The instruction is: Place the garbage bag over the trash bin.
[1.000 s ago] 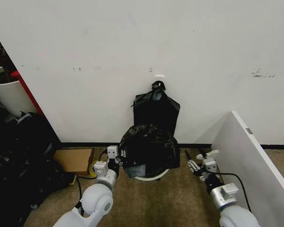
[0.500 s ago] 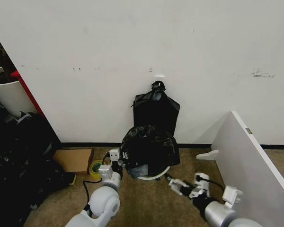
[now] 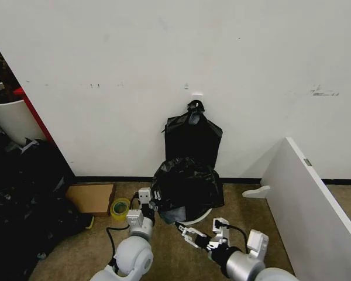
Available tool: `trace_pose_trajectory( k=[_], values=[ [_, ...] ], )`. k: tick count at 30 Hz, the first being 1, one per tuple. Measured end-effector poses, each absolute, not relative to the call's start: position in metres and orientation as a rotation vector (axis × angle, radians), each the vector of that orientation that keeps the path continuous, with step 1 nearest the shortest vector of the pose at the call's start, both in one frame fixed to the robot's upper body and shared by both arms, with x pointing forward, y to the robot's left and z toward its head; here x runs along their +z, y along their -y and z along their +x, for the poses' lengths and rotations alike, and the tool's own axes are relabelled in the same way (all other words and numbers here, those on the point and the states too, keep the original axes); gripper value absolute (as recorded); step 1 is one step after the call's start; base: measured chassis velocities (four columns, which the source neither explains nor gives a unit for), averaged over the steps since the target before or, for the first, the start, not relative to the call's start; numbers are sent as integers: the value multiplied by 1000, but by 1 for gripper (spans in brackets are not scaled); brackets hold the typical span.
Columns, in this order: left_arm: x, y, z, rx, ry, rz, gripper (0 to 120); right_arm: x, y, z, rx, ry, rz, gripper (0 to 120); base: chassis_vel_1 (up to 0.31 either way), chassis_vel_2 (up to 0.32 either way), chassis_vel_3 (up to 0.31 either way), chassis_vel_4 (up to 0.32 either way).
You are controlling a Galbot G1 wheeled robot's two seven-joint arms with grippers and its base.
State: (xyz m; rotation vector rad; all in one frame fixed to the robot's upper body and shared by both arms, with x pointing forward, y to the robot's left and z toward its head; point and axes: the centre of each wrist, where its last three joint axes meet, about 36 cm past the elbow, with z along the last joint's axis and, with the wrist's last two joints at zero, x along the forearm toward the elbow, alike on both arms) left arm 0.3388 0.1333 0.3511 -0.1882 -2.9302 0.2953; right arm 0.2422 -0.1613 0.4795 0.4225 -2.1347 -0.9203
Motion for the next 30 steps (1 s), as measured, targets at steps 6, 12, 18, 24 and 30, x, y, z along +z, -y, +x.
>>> trace_pose_trajectory(
  k=[6, 12, 18, 24, 30],
  values=[
    [349, -131, 335, 264, 2941, -197, 0, 474, 155, 249, -967, 2139, 394, 88, 0, 0, 0, 0],
    [349, -131, 334, 261, 2942, -201, 0, 463, 153, 255, -946, 2132, 348, 67, 0, 0, 0, 0],
    [350, -131, 334, 259, 2945, -202, 0, 455, 153, 261, -892, 2116, 354, 41, 0, 0, 0, 0],
    [351, -131, 332, 262, 2944, -205, 0, 449, 150, 267, -901, 2124, 324, 22, 0, 0, 0, 0],
    [351, -131, 332, 260, 2945, -207, 0, 449, 151, 268, -913, 2137, 319, 2, 0, 0, 0, 0]
  ],
)
